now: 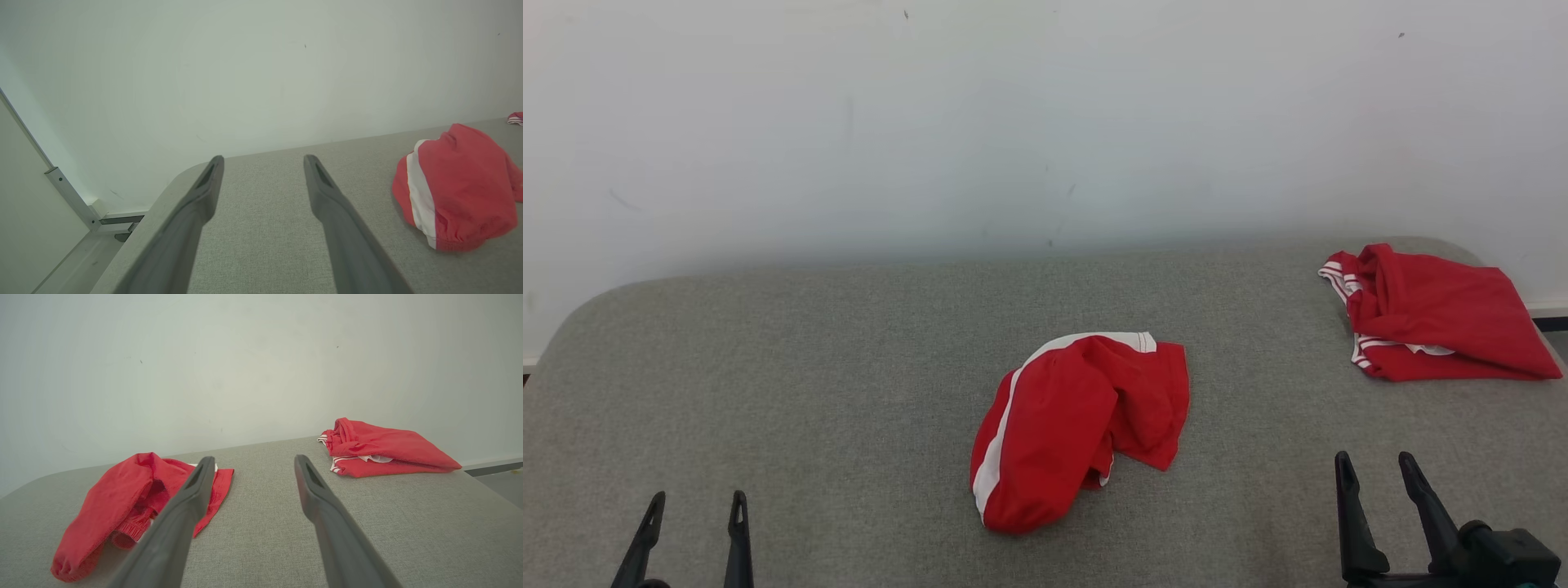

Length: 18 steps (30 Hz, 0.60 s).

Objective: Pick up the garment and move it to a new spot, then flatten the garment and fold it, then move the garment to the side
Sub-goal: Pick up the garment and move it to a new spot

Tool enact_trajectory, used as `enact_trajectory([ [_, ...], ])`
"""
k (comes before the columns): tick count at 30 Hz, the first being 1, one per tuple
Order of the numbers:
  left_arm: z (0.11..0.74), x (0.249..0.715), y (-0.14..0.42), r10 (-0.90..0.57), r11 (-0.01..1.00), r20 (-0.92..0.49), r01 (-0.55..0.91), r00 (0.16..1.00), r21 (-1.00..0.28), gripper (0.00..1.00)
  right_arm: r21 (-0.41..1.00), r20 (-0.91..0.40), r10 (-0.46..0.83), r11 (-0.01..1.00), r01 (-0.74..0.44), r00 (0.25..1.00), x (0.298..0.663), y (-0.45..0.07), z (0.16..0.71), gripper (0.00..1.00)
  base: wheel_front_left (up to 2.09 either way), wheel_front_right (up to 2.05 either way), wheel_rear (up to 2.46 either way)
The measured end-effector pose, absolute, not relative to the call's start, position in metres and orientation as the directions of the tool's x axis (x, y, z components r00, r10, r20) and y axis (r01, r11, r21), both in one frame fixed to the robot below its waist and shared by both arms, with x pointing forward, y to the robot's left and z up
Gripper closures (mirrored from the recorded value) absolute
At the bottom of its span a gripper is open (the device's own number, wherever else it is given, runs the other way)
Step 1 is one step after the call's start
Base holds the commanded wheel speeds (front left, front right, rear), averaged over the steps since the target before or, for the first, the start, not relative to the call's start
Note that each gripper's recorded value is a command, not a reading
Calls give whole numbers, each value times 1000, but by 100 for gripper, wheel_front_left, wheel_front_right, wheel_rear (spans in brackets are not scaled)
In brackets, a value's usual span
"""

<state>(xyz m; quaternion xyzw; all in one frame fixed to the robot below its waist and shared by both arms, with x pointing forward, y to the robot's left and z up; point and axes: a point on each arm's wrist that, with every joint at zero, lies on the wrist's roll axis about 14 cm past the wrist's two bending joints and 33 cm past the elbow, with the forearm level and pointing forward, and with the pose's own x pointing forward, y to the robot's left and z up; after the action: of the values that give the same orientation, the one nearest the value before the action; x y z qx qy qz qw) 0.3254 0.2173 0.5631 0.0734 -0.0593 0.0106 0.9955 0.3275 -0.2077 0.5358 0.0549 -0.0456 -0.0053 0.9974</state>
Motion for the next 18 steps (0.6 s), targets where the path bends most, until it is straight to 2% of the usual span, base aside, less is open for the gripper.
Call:
enact_trajectory([
  [18, 562, 326, 218, 16, 991, 114, -32, 993, 132, 0, 102, 83, -14, 995, 5, 996, 326, -207, 537, 0, 0, 0, 0],
])
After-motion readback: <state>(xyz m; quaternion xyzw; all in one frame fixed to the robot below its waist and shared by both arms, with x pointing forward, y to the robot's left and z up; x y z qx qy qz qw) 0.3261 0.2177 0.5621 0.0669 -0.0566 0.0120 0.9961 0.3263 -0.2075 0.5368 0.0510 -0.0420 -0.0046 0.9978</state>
